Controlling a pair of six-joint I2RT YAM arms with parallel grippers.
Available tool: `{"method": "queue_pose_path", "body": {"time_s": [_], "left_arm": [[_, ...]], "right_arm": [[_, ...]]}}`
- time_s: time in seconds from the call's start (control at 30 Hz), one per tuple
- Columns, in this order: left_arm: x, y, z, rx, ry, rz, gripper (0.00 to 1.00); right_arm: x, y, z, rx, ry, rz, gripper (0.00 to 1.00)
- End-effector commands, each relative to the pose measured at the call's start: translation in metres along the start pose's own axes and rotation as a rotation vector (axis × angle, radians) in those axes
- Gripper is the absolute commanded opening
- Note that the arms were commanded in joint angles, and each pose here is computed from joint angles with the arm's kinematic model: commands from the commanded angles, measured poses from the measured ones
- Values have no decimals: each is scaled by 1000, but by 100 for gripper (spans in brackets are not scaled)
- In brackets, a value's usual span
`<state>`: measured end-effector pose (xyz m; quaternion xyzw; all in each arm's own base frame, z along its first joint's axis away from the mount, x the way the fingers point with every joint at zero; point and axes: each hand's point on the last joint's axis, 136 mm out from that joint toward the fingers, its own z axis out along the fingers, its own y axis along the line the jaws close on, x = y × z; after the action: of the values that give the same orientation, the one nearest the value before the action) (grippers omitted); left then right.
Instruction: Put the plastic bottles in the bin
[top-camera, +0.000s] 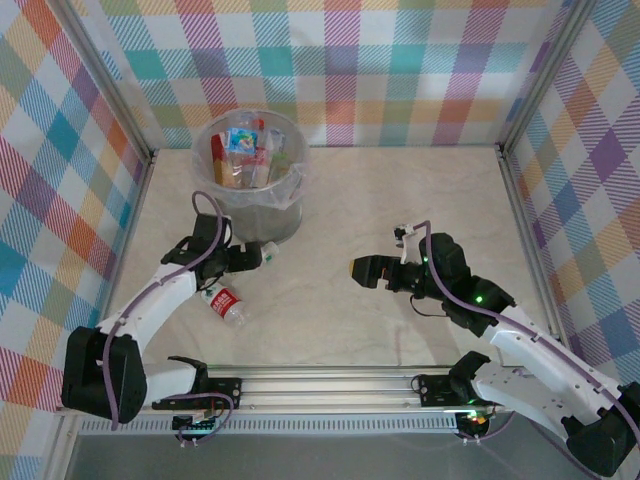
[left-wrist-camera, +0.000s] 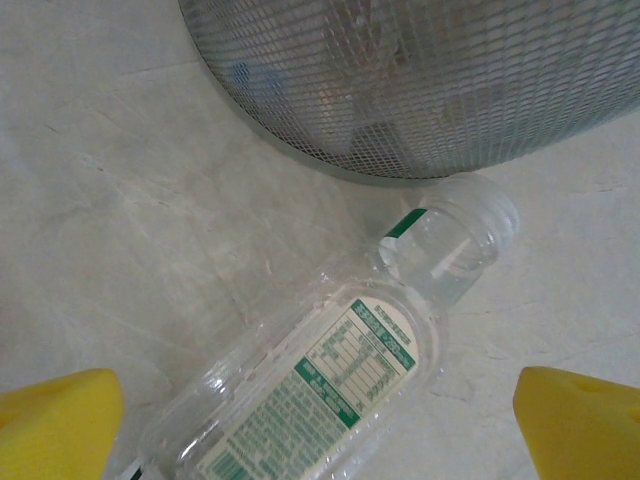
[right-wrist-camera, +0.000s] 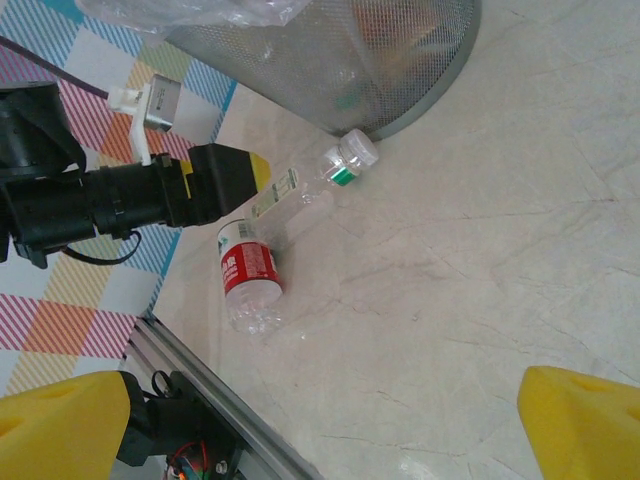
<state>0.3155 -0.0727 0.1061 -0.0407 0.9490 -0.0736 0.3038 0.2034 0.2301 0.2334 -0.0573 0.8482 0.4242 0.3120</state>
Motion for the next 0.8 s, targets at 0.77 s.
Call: {"method": "queue_pose_path", "body": {"time_s": [0.77], "left_arm": [[41, -32, 25, -50, 140, 149, 100]], "right_arm": [[0, 1, -6, -25, -28, -2, 100]]}}
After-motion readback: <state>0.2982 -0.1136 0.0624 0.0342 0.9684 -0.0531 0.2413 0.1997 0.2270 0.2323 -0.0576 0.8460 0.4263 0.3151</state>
